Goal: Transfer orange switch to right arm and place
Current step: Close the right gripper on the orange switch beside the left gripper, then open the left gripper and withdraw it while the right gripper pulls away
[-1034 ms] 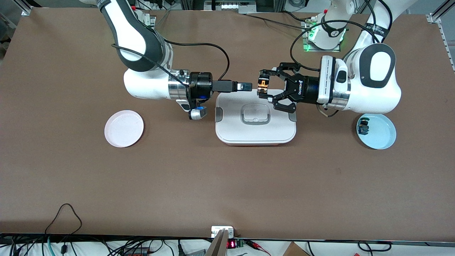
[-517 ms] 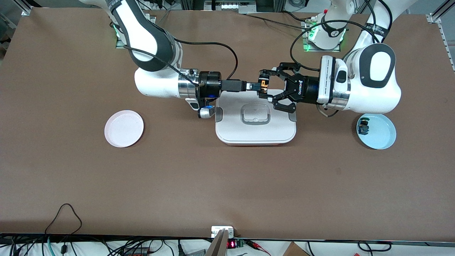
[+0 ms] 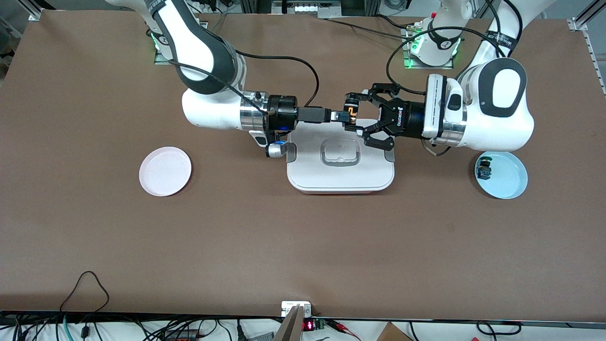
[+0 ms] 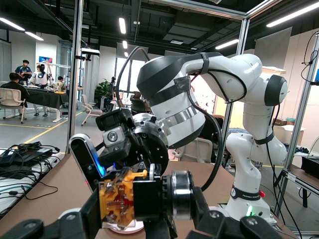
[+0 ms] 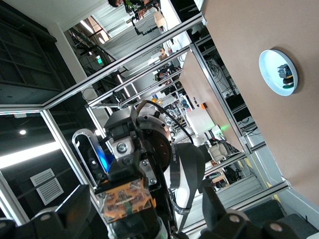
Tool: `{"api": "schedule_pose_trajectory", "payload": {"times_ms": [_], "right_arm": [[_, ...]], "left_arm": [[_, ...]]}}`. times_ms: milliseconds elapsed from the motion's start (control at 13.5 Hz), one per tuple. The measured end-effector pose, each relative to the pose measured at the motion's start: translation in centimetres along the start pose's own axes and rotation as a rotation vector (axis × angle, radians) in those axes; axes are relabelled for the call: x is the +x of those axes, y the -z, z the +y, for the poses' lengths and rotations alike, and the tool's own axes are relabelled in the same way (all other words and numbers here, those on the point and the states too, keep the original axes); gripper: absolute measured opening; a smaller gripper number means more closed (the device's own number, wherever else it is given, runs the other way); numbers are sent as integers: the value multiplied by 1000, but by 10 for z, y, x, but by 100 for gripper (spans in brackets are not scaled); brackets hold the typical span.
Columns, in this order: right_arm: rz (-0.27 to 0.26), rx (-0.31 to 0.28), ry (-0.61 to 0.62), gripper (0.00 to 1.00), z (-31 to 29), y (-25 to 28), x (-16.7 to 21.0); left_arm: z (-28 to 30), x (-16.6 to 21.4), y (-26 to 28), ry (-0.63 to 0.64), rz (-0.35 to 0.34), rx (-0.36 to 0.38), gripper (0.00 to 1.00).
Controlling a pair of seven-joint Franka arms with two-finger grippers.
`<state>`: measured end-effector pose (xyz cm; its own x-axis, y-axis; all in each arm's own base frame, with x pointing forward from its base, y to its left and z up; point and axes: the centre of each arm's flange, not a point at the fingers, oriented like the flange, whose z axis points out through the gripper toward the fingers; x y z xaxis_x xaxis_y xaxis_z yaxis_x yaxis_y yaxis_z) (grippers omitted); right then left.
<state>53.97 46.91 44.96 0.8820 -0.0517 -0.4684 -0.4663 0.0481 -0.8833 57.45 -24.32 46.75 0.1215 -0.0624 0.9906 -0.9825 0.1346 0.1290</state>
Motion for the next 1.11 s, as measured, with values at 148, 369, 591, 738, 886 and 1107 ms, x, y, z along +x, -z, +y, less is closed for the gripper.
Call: {"api": "schedule_pose_trajectory", "payload": {"times_ms": [148, 369, 591, 738, 886, 1107], "right_arm": [[-1, -3, 4, 99, 0, -6, -5], [0, -1, 8, 96, -2, -6, -5], [2, 0, 9, 59, -3, -5, -4], [3, 5, 26, 44, -6, -4, -4], [3, 6, 27, 44, -6, -4, -4], [-1, 7, 32, 44, -7, -6, -6]], "left_arm": [[1, -2, -1, 4, -1, -2, 72], [2, -6, -1, 11, -2, -3, 72], [2, -6, -1, 11, -2, -3, 72], [2, -6, -1, 20, 5, 0, 72], [2, -6, -1, 20, 6, -1, 72], [2, -5, 1, 20, 13, -9, 72]]}}
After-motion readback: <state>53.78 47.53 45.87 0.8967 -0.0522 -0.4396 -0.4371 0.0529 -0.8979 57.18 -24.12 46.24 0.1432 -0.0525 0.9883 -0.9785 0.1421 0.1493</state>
